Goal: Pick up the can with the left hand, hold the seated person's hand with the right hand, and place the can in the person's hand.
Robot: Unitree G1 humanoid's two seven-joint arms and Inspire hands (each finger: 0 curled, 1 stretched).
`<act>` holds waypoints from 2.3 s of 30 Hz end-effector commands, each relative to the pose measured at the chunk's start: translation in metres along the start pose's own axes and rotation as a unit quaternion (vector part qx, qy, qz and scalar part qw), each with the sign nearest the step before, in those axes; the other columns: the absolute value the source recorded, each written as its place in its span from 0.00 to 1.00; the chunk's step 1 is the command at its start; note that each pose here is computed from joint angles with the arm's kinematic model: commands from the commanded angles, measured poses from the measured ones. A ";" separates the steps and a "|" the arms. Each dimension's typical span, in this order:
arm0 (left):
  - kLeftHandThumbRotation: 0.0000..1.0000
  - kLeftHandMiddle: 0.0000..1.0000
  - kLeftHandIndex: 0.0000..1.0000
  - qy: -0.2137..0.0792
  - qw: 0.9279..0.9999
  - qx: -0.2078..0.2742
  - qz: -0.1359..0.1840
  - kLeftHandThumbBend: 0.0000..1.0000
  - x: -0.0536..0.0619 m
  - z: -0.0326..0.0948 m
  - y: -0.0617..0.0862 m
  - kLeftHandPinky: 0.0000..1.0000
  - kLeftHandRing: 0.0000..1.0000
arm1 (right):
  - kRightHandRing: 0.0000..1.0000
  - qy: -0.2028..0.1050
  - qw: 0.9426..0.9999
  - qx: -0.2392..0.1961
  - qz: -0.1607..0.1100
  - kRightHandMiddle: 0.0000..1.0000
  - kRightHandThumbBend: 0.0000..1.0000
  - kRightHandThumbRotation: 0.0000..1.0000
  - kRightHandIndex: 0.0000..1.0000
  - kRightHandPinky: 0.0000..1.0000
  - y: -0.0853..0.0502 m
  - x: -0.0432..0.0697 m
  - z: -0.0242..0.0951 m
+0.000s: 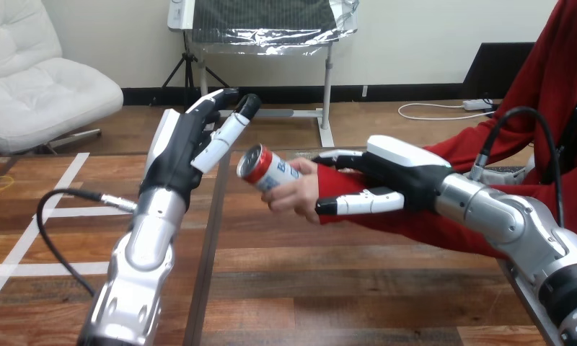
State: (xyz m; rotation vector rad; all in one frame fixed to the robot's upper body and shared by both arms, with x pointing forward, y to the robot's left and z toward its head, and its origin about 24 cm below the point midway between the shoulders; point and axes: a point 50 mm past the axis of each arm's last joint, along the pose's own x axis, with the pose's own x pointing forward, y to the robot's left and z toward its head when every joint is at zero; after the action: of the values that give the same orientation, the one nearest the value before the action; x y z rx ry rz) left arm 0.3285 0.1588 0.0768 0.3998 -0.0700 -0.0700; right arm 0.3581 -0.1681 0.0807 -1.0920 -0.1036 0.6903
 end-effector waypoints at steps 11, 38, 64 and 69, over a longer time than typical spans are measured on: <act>0.91 0.89 0.85 -0.078 0.997 -0.008 0.022 0.75 -0.024 0.008 0.007 0.87 0.90 | 0.95 -0.022 0.997 0.020 -0.069 0.96 1.00 0.98 0.97 0.96 -0.011 -0.005 0.010; 0.93 0.88 0.84 -0.122 0.988 -0.083 0.038 0.56 -0.075 -0.007 0.004 0.83 0.88 | 0.90 -0.092 0.956 0.134 -0.245 0.95 1.00 1.00 0.96 0.82 0.001 -0.029 0.027; 0.98 0.77 0.75 -0.207 0.962 -0.158 0.086 0.64 -0.090 0.004 0.007 0.69 0.76 | 0.99 -0.293 0.813 0.420 -0.276 0.99 1.00 1.00 0.97 1.00 0.051 -0.056 0.067; 1.00 0.77 0.75 -0.210 0.960 -0.160 0.088 0.63 -0.090 0.006 0.006 0.69 0.77 | 1.00 -0.294 0.806 0.437 -0.272 1.00 1.00 1.00 0.98 1.00 0.058 -0.060 0.068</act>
State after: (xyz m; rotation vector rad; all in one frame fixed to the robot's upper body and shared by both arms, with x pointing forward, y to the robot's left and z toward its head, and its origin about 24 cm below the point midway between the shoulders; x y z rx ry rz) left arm 0.2323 0.1740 0.0580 0.0698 -0.3964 0.0076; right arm 0.2599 -0.1274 0.0714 0.0569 -0.5191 0.4553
